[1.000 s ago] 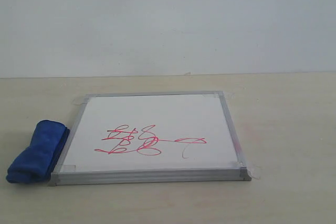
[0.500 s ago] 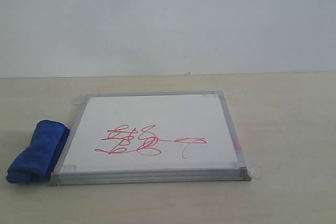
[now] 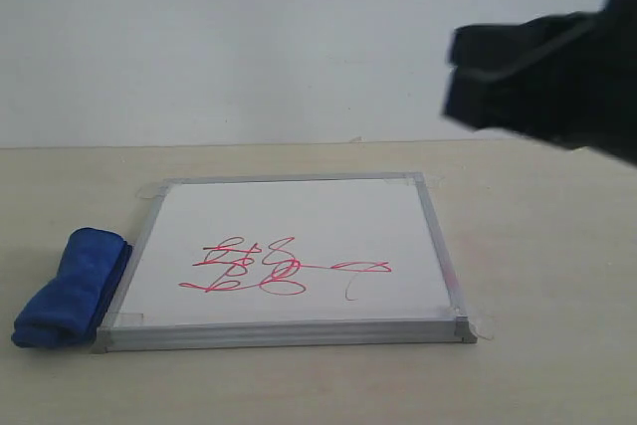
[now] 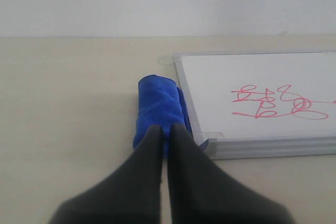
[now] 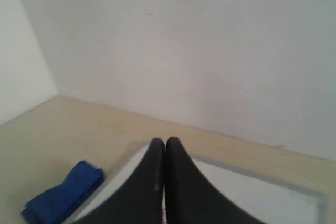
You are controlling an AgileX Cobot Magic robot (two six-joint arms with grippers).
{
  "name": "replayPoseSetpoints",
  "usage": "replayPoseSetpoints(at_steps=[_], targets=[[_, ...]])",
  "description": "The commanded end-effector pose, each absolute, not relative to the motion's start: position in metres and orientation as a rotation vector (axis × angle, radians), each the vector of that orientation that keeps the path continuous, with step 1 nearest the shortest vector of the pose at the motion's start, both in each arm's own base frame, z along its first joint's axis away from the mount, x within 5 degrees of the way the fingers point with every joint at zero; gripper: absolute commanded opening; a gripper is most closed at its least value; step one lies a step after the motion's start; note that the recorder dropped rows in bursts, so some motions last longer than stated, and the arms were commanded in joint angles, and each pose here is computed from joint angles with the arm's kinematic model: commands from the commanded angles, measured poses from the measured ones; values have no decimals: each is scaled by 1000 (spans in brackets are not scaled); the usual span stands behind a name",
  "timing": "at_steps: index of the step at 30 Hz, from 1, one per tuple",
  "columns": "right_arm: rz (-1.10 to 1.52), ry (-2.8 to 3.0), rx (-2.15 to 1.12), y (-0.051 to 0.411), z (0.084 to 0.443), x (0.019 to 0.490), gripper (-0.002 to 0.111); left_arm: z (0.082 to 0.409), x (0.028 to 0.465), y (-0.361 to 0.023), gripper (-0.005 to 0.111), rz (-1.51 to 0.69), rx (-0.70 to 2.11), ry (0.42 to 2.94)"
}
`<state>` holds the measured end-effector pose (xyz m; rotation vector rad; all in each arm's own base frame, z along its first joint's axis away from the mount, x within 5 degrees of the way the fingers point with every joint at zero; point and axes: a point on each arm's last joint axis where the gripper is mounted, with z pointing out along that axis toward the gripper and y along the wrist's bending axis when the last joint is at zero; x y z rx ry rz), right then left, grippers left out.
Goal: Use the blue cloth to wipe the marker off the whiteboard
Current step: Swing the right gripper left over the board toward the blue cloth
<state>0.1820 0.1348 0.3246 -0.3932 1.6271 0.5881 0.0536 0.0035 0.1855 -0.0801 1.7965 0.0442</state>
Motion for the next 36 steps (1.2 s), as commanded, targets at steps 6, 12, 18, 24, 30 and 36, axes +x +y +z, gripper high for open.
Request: replayPoseSetpoints(at_steps=[6,12,18,24,30,36], targets=[[873,1769,-566,289,310,210,0,185,54,3,4,31,-76,1796],[886,2115,-545,348,305,245,0,185,54,3,4,31,-76,1796],[896,2198,-553,377,311,262,0,185,54,3,4,31,-76,1796],[1002,2233,-492,403,311,274,0,185,54,3,4,31,-76,1796],[1024,2276,-471,422,304,286,0,185,54,3,4,31,-76,1796],[1046,2372,-402,441,285,297,0,185,54,3,4,31,-76,1796]])
